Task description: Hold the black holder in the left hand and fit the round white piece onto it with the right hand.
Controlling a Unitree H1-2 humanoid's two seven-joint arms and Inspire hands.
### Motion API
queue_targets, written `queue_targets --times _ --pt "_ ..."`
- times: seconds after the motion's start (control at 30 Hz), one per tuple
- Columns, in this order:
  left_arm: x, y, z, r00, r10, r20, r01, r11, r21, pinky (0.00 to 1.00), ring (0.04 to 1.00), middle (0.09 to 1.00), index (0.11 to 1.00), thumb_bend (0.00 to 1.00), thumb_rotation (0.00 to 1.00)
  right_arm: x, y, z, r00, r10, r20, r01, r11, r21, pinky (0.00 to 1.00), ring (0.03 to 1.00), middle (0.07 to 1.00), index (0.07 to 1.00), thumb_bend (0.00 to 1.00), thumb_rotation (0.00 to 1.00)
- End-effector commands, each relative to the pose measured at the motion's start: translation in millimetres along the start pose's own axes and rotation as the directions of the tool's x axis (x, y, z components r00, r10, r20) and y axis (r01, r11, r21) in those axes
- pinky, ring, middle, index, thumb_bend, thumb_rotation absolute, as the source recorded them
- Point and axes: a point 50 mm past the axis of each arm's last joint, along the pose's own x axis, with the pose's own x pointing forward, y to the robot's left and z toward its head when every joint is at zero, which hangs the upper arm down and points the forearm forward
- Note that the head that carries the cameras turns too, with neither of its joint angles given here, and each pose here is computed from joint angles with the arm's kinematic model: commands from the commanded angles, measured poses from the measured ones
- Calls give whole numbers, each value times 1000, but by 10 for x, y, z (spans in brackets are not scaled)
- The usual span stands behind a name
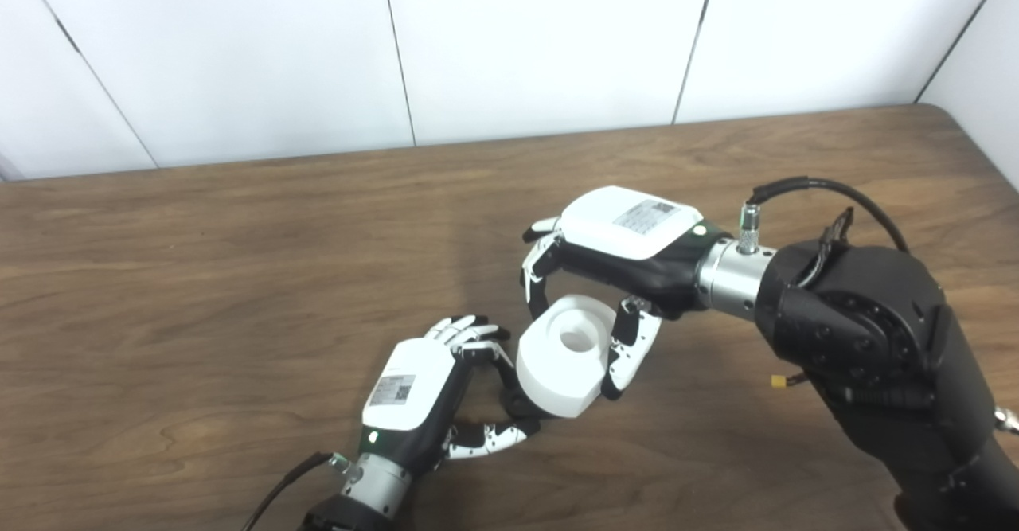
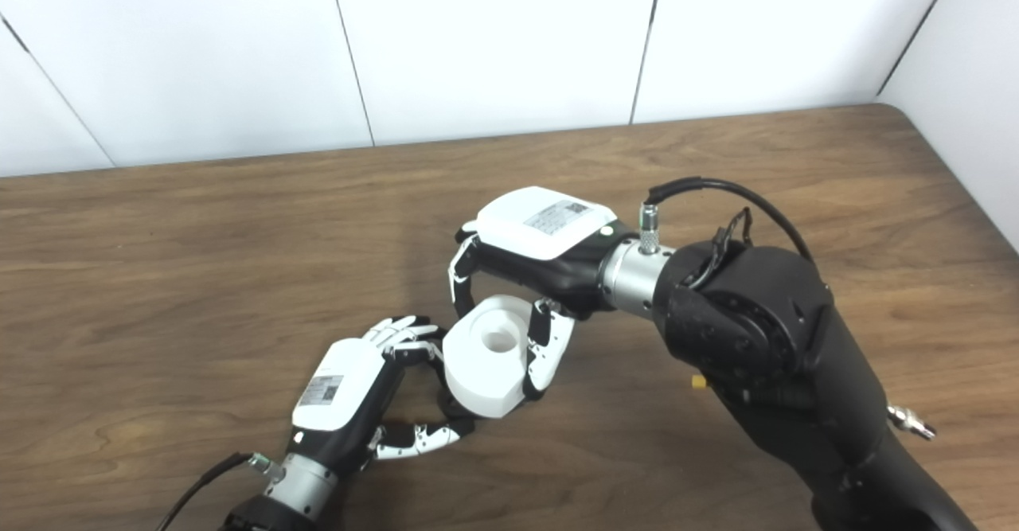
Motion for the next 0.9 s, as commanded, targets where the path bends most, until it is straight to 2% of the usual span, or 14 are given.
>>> queue_targets --times 0.0,0.7,0.87 --pt "-89 -164 -91 989 -128 -68 128 992 -7 901 887 804 488 520 51 -26 -116 29 997 -75 11 76 996 -43 864 917 767 482 524 134" --pt "-95 -142 -61 989 -129 -69 129 992 -15 906 886 805 488 520 50 7 -64 74 997 -70 16 71 996 -50 863 929 767 483 524 133" --pt "-98 -152 -50 990 -124 -68 123 992 -21 903 884 803 488 520 50 3 -31 79 997 -78 19 79 996 -47 841 926 744 483 524 133"
